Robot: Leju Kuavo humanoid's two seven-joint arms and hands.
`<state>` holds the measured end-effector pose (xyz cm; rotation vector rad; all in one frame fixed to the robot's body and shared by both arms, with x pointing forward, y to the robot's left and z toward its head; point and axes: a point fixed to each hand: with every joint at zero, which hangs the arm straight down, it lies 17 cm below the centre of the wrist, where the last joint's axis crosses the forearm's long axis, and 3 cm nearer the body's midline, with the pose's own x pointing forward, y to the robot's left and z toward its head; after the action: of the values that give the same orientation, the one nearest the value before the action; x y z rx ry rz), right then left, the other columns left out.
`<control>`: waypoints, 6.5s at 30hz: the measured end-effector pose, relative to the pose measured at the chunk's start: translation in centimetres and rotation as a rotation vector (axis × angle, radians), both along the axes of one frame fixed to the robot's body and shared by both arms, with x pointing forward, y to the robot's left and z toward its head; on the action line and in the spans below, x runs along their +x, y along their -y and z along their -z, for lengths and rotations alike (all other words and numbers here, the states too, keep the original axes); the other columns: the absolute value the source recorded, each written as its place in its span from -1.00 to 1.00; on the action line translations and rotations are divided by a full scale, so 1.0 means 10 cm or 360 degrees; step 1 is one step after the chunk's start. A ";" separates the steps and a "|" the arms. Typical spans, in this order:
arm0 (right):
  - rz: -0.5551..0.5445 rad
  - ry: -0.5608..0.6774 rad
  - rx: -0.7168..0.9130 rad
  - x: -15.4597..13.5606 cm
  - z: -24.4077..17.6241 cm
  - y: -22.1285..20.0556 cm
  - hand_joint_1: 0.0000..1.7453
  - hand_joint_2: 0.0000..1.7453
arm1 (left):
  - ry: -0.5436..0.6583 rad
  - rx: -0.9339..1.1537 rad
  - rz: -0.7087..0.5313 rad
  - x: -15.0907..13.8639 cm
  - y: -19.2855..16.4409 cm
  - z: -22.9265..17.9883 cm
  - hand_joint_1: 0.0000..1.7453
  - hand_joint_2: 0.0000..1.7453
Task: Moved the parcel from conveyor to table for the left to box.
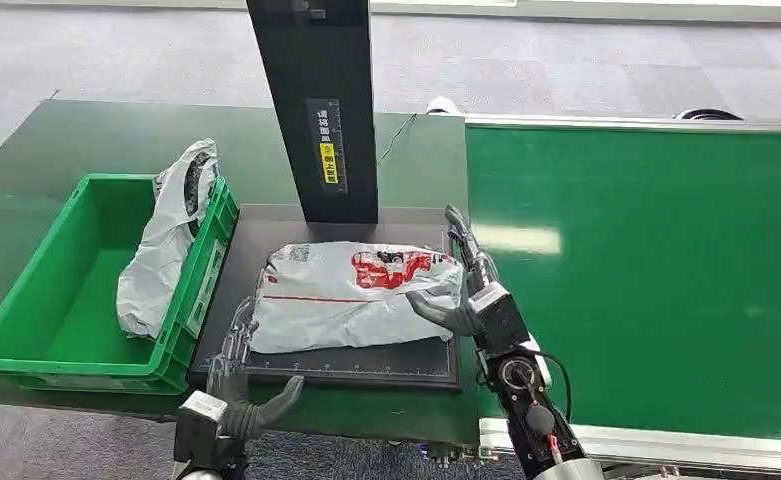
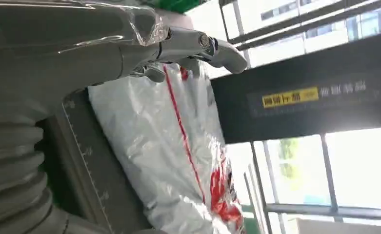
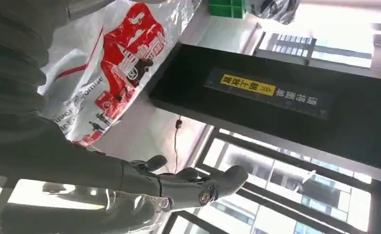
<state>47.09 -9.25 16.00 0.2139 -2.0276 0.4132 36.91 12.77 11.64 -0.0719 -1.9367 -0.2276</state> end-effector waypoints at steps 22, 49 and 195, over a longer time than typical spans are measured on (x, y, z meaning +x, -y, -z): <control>0.0148 0.0171 0.0290 -0.60 -0.40 0.40 -1.00 1.00 | 0.0141 0.0036 -0.0451 -0.04 -0.73 -0.34 -1.00 1.00; 0.0282 0.0147 0.0489 -0.60 -0.45 0.88 -1.00 1.00 | 0.0238 0.1355 0.0159 0.58 1.09 0.28 -1.00 1.00; 0.0458 0.0026 0.0510 -0.61 -0.11 1.25 -1.00 1.00 | 0.0369 0.0022 -0.0767 0.77 -2.81 -1.27 -1.00 1.00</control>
<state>40.99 -21.72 17.10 0.1105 -2.0945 -0.0917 44.58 40.83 24.36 0.4437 -2.1161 0.0768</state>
